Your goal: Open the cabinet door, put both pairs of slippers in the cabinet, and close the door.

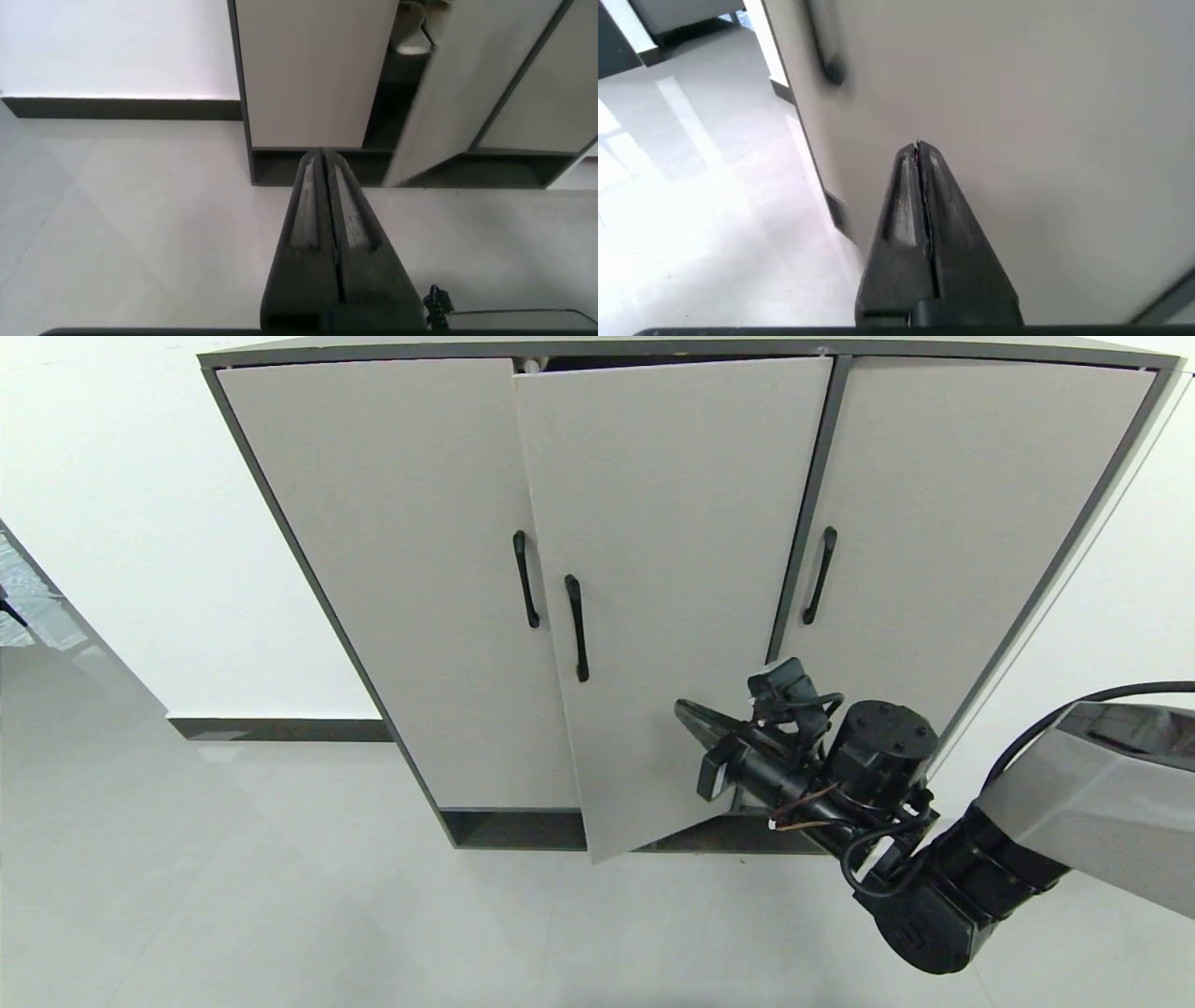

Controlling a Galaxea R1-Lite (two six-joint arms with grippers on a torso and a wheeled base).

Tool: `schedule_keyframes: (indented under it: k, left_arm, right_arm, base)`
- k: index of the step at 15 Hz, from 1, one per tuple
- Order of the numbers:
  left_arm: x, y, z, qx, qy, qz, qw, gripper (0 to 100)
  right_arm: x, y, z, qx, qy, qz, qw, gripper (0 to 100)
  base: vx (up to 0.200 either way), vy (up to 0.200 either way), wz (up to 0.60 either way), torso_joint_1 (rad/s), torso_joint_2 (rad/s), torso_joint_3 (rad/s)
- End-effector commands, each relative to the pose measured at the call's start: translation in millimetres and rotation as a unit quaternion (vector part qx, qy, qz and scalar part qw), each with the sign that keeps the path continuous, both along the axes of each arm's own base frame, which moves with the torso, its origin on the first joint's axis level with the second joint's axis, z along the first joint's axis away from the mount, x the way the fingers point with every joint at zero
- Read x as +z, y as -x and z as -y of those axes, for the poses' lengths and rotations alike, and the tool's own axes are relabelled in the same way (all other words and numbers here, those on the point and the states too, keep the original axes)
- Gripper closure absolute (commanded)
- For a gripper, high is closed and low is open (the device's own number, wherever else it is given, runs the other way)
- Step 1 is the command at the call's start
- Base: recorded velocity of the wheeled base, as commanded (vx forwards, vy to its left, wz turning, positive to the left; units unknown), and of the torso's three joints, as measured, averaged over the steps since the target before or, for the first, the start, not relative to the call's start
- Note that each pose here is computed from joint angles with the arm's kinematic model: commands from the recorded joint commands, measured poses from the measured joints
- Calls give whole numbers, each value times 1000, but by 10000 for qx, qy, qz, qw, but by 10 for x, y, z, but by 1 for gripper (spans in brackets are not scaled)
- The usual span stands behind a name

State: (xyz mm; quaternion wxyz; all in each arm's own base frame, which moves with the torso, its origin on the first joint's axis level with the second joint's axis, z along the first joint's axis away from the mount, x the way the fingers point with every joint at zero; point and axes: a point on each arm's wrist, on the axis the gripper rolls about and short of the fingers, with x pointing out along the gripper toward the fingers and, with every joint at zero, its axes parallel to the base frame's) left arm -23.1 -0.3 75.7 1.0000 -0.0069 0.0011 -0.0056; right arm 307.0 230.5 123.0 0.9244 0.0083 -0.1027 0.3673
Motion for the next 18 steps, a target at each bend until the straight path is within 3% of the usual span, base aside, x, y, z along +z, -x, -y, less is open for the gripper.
schedule_keyframes:
  k: [1, 6, 10, 18]
  left_arm:
    - [0, -1, 0, -5, 0, -5, 10000, 100]
    - [0, -1, 0, 3, 0, -5, 10000, 100]
    - [0, -1, 0, 3, 8, -5, 10000, 100]
    - [0, -1, 0, 3, 8, -5, 10000, 100]
  right_arm:
    - [-5, 26, 14, -18, -1, -6, 10000, 100]
    - [153, 34, -84, -142, -233, 203, 9994, 100]
    - [227, 44, -172, -86, -336, 307, 9989, 100]
    - [273, -207, -203, -786, -521, 309, 9951, 100]
  base:
    - [200, 0, 0, -2, 2, 2]
    - [200, 0, 0, 3, 0, 4]
    - [0, 0, 0, 0, 0, 0]
    - [0, 0, 0, 0, 0, 0]
